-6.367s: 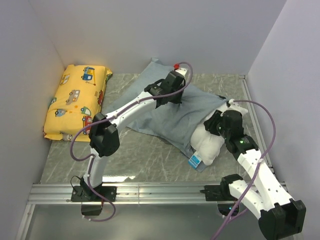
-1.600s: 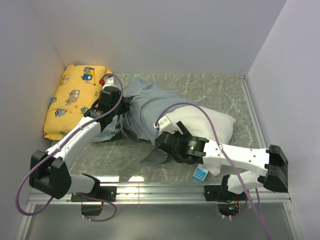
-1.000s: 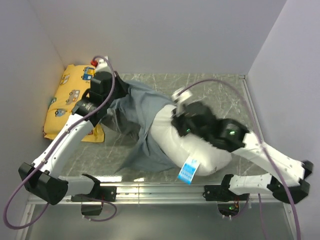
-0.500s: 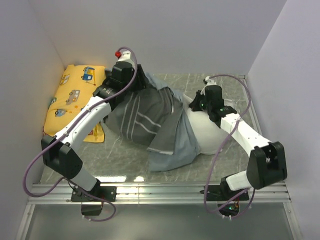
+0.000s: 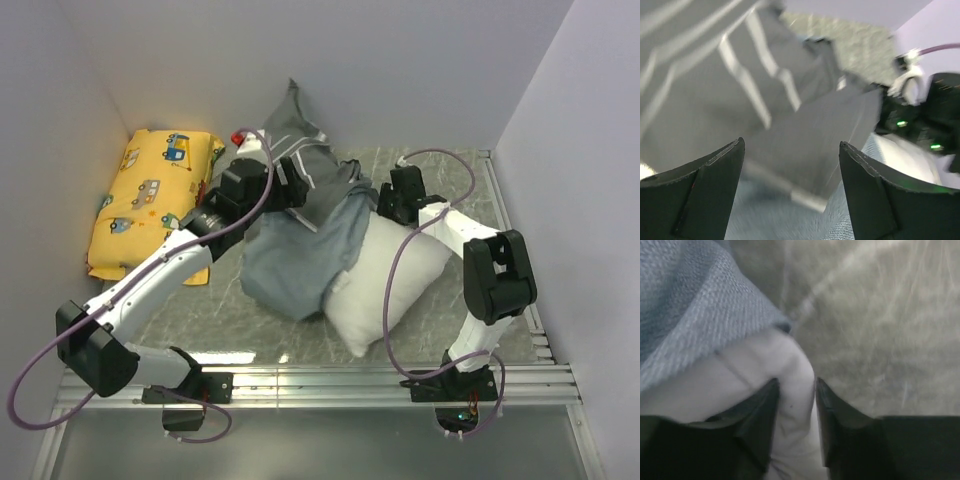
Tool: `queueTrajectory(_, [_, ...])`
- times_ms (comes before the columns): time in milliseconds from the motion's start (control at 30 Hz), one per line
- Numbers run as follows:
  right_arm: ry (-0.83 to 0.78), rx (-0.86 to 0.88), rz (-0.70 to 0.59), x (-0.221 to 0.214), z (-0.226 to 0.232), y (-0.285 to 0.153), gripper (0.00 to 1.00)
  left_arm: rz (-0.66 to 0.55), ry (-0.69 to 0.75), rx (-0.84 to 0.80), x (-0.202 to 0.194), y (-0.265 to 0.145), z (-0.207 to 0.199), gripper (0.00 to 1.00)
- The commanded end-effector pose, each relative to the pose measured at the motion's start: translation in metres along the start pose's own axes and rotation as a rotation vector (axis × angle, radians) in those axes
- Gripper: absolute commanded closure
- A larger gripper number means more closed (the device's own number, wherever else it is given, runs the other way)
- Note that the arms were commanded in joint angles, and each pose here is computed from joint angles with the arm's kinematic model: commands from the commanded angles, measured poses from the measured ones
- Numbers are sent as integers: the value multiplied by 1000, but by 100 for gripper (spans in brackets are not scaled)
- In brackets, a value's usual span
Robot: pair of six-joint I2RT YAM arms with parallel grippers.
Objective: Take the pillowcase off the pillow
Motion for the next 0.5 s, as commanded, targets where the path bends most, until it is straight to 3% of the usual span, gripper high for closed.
queueTrajectory(0, [-24,-42,47,-8,-1,-9,50,34,-32,52,-31,12,11,18])
queueTrajectory(33, [-28,-47,22,0,0,-14,42,29,-30,52,-33,15,12,18])
queueTrajectory(167, [-44,-47,-42,22,9,-40,30,92,-4,79,-56,35,15,17])
queueTrajectory(333, [-54,1,-162,45,31,-98,22,106,9,99,-70,42,16,21])
queueTrajectory(467, [-113,72,-216,33,61,-148,18,131,10,123,-80,51,20,47])
Point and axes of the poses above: each gripper's point midway between its finger pads, its own y axis out along the fingers, its own z axis along the line the jaws close on, x = y × z, the point moved 1 cm from there along -y, back along the fingers, and after that the axes turned 13 degrees about y, right-handed, at the moved point
